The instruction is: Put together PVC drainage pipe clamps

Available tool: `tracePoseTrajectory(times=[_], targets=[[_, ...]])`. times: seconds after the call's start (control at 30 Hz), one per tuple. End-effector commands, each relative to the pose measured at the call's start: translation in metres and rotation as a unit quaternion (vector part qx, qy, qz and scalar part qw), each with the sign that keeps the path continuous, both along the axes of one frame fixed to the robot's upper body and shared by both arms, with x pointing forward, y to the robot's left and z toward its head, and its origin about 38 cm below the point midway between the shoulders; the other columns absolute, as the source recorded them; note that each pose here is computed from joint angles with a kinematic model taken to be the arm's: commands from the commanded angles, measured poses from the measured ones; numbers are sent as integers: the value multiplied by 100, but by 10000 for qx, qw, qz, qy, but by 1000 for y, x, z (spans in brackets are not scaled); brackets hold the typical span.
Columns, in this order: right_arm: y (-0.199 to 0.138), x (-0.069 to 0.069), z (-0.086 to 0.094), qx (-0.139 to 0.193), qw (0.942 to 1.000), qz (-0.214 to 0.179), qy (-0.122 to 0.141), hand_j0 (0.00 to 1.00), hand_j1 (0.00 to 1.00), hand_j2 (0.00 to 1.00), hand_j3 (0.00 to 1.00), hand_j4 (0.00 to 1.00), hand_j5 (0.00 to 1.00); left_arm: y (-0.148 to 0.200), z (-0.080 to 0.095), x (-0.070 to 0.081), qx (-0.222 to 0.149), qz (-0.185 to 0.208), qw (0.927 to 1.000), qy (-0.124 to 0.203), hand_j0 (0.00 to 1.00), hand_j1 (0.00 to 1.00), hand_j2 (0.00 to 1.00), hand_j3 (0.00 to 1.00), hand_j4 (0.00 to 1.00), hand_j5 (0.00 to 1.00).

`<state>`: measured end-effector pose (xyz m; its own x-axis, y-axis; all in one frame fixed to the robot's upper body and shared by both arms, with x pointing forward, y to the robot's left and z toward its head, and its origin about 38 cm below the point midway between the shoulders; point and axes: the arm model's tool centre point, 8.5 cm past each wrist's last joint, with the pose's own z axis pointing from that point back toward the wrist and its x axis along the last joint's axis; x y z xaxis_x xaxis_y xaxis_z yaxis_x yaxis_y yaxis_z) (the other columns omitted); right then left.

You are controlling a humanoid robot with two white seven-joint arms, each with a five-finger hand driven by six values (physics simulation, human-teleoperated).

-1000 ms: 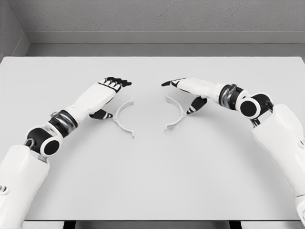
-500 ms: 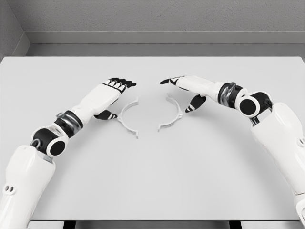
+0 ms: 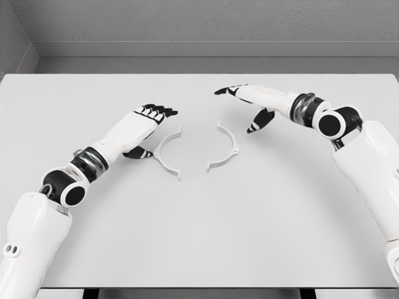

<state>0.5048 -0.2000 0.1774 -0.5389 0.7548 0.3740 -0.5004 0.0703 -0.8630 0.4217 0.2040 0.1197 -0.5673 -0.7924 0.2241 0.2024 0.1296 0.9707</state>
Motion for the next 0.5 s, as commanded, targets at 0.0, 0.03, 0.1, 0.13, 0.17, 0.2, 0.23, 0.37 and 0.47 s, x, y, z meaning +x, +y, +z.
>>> tracePoseTrajectory(times=[0.0, 0.03, 0.1, 0.13, 0.17, 0.2, 0.23, 0.37, 0.47], targets=[[-4, 1, 2, 59, 10000, -51, -4, 100, 100, 100, 100, 100, 100, 0, 1, 0, -21, -4, 10000, -13, 100, 100, 100, 100, 100, 100], [-10, 4, 8, 202, 9996, -170, -123, 100, 100, 100, 100, 100, 100, -2, 4, -1, -28, -31, 10000, -52, 100, 100, 100, 100, 100, 100], [-12, 5, 11, 268, 9991, -240, -230, 100, 100, 100, 100, 100, 100, -2, 4, -1, -29, -33, 10000, -59, 100, 100, 100, 100, 100, 100], [-11, 5, 11, 280, 9991, -231, -228, 100, 100, 100, 100, 100, 100, -3, 4, -1, -44, -36, 10000, -58, 100, 100, 100, 100, 100, 100], [-10, 5, 11, 287, 9991, -228, -229, 100, 100, 100, 100, 100, 100, -3, 4, -1, -36, -36, 10000, -59, 100, 100, 100, 100, 100, 100], [-10, 5, 12, 295, 9990, -226, -234, 100, 100, 100, 100, 100, 100, -3, 5, -1, -37, -38, 10000, -66, 100, 100, 100, 100, 100, 100], [-10, 5, 11, 288, 9990, -227, -236, 100, 100, 100, 100, 100, 100, -4, 4, -2, -44, -50, 10000, -63, 100, 100, 100, 100, 100, 100], [-15, 13, 6, 282, 9988, -373, -108, 100, 100, 100, 100, 100, 100, -5, 4, -3, -51, -61, 10000, -60, 100, 100, 100, 100, 100, 100], [-8, 16, 5, 302, 9989, -351, -86, 100, 100, 100, 100, 100, 100, -6, 4, -3, -50, -78, 9999, -66, 100, 100, 100, 100, 100, 100]])
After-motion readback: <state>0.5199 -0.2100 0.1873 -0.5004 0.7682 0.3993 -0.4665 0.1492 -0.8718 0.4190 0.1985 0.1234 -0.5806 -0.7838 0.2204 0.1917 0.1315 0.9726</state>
